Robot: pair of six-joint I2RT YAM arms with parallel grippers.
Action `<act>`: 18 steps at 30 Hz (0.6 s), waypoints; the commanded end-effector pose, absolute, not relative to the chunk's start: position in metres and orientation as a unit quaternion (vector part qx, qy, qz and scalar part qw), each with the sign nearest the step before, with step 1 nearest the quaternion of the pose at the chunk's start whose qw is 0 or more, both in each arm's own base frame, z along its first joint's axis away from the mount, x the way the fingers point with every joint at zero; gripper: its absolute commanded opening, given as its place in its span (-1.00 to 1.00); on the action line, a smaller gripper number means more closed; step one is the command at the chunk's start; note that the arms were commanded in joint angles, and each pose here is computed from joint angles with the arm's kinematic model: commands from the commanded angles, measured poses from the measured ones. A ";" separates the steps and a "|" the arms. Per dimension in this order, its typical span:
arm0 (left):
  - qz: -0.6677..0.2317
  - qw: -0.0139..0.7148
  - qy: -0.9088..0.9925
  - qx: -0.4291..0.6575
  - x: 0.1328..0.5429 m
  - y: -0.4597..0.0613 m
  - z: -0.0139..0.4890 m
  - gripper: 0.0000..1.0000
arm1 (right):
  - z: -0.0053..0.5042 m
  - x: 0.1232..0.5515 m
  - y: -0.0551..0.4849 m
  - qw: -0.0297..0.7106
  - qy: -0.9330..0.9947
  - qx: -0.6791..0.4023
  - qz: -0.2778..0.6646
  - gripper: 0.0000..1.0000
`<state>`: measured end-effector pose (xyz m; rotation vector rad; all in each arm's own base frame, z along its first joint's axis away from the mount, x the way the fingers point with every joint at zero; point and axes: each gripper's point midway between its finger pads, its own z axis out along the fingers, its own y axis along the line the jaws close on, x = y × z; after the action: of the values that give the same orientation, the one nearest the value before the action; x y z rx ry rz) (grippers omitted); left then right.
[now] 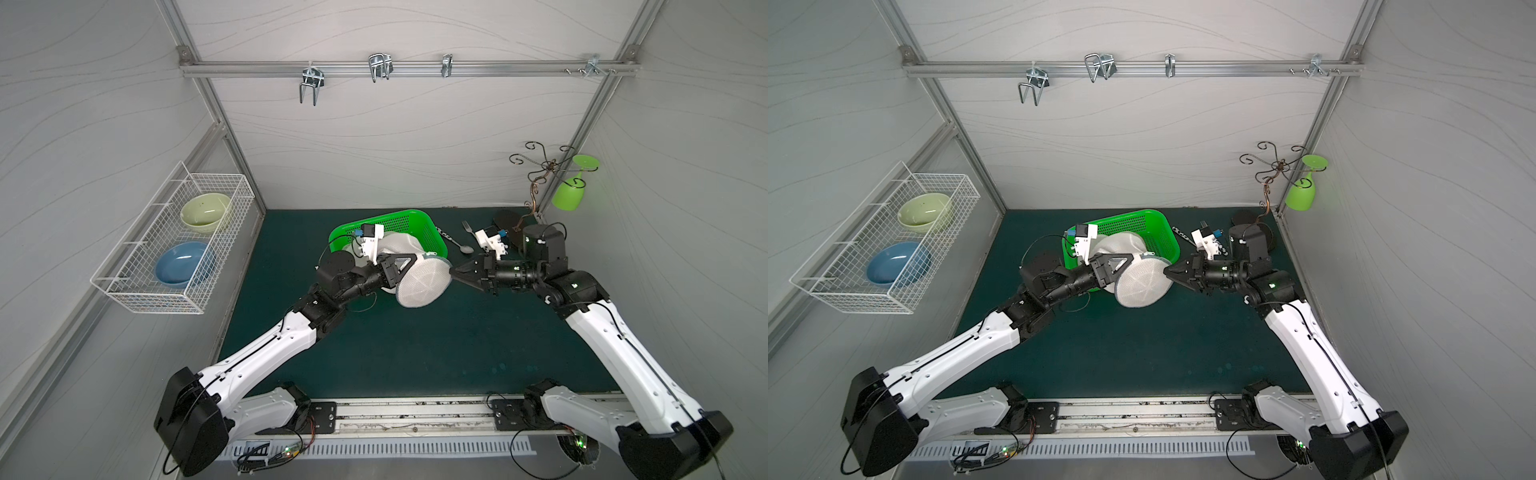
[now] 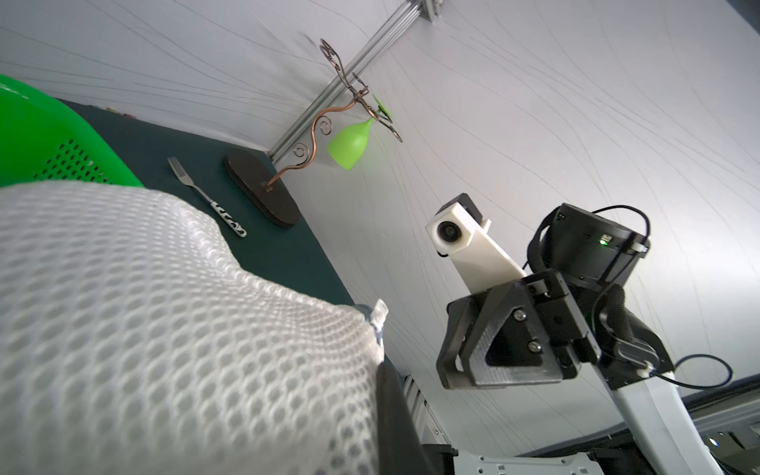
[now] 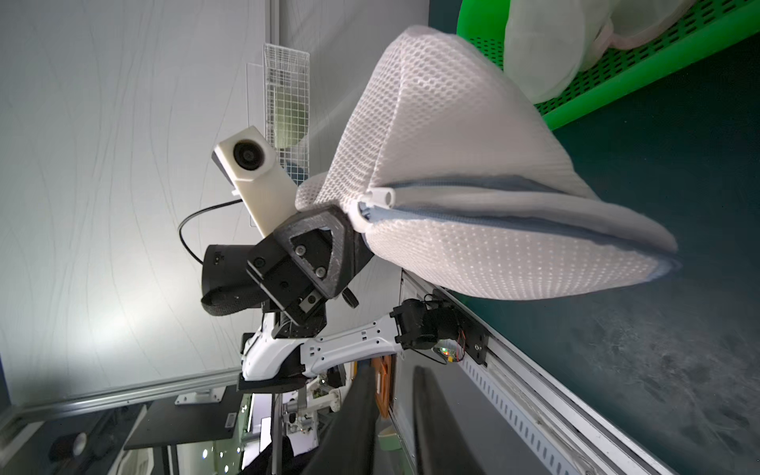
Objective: Turn the laundry bag inside out
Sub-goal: Turn over the laundry bag, then zip the zipper on the laundry bag.
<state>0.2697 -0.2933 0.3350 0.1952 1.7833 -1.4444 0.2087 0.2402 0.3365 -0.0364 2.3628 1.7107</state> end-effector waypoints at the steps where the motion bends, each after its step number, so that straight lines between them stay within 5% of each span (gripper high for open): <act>1: -0.608 0.430 0.655 0.129 0.258 -0.301 0.374 -1.00 | 0.354 0.208 0.247 0.102 0.789 -0.027 0.605 -0.59; 10: -0.624 0.416 0.642 0.159 0.249 -0.307 0.377 -1.00 | 0.358 0.217 0.249 0.108 0.782 -0.017 0.614 -0.27; 18: -0.641 0.400 0.630 0.179 0.240 -0.312 0.379 -1.00 | 0.357 0.219 0.249 0.109 0.781 -0.014 0.615 -0.39</act>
<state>0.2490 -0.3101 0.3406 0.3689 1.7477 -1.5725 0.2187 0.2487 0.3435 -0.0035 2.3481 1.7930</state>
